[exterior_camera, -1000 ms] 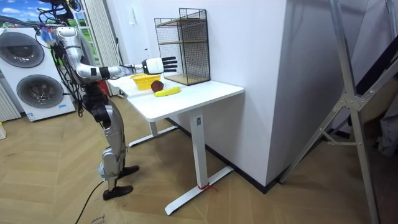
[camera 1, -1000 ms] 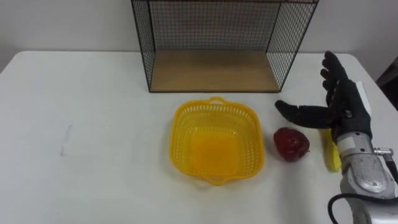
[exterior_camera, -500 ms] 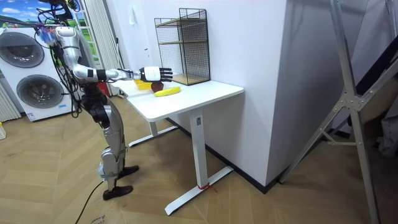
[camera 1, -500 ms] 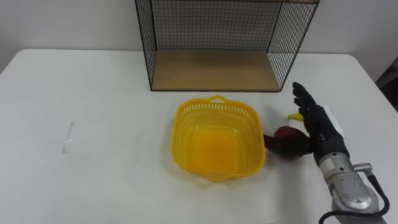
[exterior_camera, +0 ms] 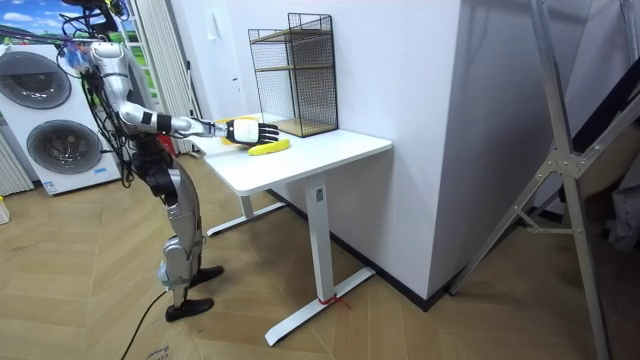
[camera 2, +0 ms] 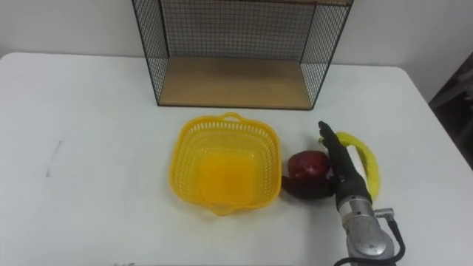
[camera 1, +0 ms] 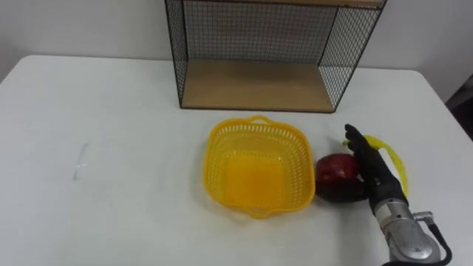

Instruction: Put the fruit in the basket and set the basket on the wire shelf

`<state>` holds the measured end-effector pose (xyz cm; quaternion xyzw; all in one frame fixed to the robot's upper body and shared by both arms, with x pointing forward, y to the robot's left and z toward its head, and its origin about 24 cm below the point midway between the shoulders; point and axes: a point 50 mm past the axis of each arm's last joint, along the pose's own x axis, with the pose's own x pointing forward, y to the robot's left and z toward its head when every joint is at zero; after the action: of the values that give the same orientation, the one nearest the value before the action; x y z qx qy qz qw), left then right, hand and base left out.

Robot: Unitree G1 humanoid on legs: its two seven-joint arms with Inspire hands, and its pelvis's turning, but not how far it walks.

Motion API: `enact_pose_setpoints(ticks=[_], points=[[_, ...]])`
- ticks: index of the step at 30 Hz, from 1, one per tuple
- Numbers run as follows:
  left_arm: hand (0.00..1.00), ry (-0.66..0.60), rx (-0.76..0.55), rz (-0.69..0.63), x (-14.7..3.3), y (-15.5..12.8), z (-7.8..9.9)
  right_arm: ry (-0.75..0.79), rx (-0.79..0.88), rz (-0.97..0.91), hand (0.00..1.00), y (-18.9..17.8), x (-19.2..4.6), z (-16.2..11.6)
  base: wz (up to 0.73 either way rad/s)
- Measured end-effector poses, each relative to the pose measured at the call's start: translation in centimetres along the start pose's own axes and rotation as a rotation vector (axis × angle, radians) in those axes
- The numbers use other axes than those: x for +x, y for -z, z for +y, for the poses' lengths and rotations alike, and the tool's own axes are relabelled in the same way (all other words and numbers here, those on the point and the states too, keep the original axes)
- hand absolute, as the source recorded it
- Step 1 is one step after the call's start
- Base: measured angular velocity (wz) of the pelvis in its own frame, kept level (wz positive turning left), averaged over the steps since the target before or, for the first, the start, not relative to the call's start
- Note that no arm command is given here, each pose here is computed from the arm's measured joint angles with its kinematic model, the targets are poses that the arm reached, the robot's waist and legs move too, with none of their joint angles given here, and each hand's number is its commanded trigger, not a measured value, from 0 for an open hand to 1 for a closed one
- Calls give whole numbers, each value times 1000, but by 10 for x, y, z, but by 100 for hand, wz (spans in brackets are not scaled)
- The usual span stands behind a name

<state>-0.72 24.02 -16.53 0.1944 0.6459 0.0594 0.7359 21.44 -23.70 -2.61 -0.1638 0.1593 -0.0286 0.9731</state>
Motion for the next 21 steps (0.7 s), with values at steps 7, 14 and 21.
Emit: enact_pose_setpoints(ticks=[7, 14, 21], points=[[0, -4, -14, -4, 0, -1, 2, 0, -42, 14, 100, 8, 0, -1, 1], [0, -18, -15, -20, 0, -5, 4, 54, -75, 9, 100, 8, 3, -8, 0], [0, -41, -16, -23, 0, -5, 6, 114, -79, 20, 100, 9, 5, -16, 1]])
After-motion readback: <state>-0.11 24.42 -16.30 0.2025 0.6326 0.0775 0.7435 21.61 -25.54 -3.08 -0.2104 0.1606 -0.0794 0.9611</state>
